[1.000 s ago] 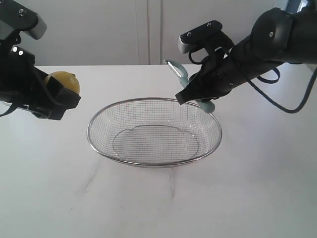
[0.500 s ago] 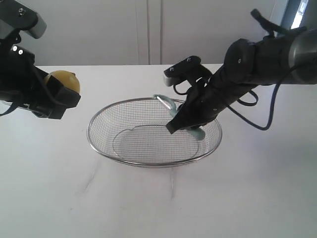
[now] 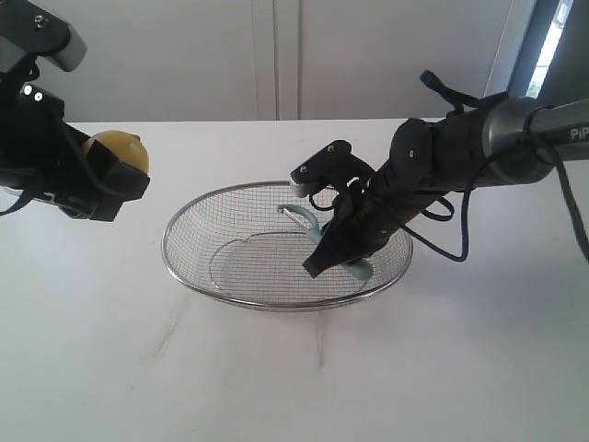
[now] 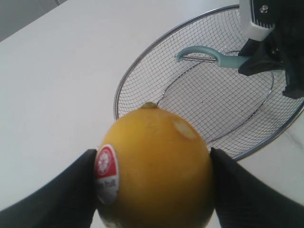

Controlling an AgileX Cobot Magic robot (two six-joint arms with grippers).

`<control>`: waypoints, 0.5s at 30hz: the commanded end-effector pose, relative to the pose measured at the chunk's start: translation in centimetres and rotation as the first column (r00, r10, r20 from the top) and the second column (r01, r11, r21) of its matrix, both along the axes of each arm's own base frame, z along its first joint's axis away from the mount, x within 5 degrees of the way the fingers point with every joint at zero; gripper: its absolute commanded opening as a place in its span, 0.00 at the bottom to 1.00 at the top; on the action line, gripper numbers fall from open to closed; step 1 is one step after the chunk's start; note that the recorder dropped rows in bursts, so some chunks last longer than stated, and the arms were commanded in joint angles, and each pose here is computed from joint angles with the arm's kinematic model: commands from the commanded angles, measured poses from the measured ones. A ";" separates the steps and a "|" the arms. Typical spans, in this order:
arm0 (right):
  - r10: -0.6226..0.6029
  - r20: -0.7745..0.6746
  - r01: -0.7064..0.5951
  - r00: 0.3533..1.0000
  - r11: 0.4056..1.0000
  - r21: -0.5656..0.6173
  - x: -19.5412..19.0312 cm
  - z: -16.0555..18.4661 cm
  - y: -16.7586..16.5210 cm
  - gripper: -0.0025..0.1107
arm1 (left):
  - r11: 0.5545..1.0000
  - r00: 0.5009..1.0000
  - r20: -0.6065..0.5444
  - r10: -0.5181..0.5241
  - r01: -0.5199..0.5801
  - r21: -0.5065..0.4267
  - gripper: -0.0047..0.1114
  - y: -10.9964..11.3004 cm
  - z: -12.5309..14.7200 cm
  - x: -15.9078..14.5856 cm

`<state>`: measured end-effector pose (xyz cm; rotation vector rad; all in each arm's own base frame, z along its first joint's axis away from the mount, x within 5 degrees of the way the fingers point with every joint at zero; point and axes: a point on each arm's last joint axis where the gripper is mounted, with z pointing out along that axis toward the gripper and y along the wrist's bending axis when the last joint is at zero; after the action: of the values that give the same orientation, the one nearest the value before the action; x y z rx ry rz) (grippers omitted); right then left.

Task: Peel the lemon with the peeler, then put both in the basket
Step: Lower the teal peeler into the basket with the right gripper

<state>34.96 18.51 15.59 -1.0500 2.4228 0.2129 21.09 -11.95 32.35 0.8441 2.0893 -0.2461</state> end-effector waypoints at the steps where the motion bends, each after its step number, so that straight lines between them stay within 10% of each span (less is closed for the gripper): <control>1: 0.004 0.033 -0.004 0.999 1.000 0.004 0.3 0.2 0.1 0.11 | 1.000 1.000 0.011 0.013 -0.013 -0.024 0.04 0.1 0.5 0.1; 8: 0.002 0.000 -0.002 1.000 1.000 -0.011 0.4 -1.3 0.2 0.18 | 1.000 1.000 0.011 0.013 -0.013 -0.024 0.04 0.1 0.5 0.1; 15: -0.003 0.030 0.003 1.000 1.000 0.000 0.6 -0.7 0.2 0.50 | 1.000 1.000 0.011 0.013 -0.013 -0.024 0.04 0.1 0.5 0.1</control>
<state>35.35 18.62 14.05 -1.0465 2.4369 0.2023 21.09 -11.95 32.35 0.8441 2.0893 -0.2461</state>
